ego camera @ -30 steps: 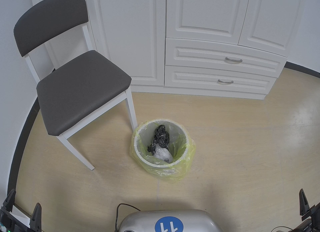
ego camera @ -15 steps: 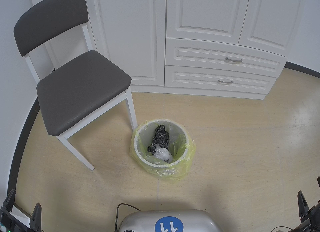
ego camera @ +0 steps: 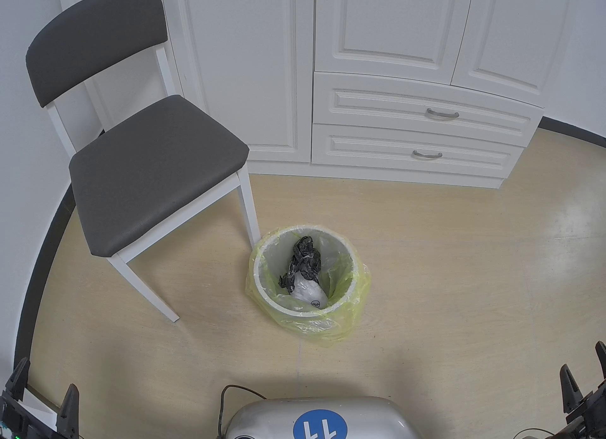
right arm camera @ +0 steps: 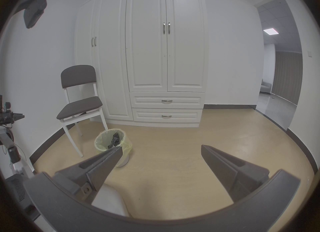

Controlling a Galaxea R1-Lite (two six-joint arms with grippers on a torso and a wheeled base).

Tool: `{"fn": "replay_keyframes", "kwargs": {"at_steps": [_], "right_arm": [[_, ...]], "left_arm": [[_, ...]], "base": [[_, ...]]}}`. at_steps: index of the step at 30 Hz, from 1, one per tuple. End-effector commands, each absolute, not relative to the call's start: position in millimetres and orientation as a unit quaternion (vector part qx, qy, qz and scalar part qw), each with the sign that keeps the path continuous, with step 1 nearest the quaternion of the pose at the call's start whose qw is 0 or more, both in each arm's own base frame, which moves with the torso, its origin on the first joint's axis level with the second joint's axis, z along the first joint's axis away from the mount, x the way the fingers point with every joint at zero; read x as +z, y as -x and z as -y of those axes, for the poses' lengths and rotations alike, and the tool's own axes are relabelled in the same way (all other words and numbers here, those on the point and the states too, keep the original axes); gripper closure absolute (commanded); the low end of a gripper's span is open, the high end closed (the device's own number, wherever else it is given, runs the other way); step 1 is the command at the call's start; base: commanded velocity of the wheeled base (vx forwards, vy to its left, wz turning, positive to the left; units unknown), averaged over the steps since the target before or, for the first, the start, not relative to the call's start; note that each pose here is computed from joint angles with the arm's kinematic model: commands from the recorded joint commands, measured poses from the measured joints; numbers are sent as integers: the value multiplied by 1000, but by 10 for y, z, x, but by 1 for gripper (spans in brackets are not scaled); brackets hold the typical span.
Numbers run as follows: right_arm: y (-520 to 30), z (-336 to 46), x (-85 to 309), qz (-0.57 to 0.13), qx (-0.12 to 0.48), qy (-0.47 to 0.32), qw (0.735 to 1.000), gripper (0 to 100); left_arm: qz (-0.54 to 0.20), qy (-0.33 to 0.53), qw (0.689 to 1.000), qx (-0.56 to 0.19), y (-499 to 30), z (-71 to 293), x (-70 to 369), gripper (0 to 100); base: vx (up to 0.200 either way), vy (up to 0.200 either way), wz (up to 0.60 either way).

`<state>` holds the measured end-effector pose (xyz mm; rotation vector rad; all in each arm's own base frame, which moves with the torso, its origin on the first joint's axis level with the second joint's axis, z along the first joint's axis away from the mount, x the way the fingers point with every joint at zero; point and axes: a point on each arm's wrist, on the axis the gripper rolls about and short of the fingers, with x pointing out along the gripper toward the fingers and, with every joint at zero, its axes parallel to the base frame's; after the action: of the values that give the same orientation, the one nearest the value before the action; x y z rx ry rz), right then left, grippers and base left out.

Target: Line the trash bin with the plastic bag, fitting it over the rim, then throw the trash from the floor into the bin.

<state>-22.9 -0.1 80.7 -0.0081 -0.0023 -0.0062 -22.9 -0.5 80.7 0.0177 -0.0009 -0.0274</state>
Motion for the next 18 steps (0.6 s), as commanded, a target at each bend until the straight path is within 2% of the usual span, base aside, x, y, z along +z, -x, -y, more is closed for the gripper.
{"fn": "replay_keyframes", "kwargs": {"at_steps": [1, 10, 18], "right_arm": [[229, 0, 759, 1, 0, 8, 1000, 0], [228, 2, 755, 0, -3, -12, 1000, 0], [228, 2, 755, 0, -3, -7, 1000, 0]], "left_arm": [[-2, -16, 1000, -16, 228, 7, 750, 0], [0, 8, 1000, -9, 228, 3, 755, 0], [-1, -5, 1000, -13, 228, 5, 753, 0]], "base": [[0, 0, 0], [0, 0, 0], [0, 0, 0]]}}
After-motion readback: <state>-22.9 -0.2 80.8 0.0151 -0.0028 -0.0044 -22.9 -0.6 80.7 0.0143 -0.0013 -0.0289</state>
